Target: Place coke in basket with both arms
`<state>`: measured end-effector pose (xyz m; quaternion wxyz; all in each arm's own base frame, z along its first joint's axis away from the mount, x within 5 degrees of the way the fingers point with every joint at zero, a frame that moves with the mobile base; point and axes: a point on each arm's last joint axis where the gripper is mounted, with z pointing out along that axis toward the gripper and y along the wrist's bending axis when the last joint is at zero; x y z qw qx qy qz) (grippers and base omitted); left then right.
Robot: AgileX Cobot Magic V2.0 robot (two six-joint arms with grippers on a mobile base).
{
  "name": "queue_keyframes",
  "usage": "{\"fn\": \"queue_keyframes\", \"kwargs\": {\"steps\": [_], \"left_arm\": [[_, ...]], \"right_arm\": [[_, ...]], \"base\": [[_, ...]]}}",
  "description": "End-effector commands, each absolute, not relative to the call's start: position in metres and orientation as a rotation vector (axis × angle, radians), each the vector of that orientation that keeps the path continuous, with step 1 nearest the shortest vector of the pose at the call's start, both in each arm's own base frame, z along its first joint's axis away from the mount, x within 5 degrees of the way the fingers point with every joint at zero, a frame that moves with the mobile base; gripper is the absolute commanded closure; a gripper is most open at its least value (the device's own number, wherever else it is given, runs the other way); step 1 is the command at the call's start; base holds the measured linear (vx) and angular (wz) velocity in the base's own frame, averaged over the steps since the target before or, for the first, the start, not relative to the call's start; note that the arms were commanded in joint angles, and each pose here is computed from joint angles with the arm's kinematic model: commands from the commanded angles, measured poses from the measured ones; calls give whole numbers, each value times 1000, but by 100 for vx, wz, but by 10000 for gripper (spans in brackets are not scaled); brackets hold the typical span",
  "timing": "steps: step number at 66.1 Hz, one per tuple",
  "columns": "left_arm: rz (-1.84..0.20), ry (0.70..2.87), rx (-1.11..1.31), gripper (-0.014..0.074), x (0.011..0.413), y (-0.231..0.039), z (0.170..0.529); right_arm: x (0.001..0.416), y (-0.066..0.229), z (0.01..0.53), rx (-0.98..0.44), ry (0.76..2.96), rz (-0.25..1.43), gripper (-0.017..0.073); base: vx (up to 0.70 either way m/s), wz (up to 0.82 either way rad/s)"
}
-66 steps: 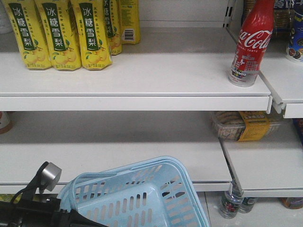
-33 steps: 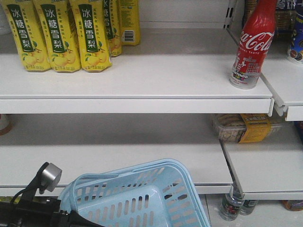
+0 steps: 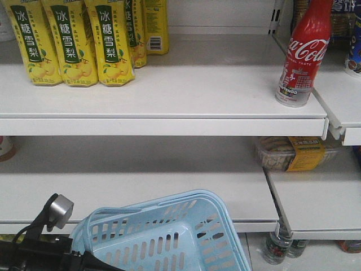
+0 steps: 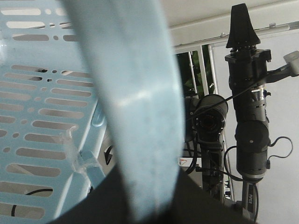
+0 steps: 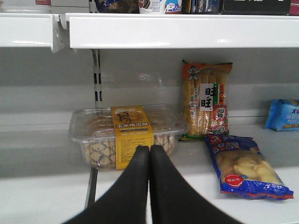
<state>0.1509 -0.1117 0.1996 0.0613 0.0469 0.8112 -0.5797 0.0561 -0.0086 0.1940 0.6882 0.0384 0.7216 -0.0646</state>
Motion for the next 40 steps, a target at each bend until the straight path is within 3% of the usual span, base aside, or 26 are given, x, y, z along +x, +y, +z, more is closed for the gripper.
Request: {"fn": "queue_keyframes", "kwargs": {"steps": [1, 40], "left_arm": [[-1828, 2333, 137, 600, 155, -115, 215], [-1828, 2333, 137, 600, 155, -115, 215]], "right_arm": [[55, -9, 198, 77, 1543, -160, 569], [55, -9, 198, 77, 1543, -160, 569]], "base": [[0, 1], [0, 0]]}}
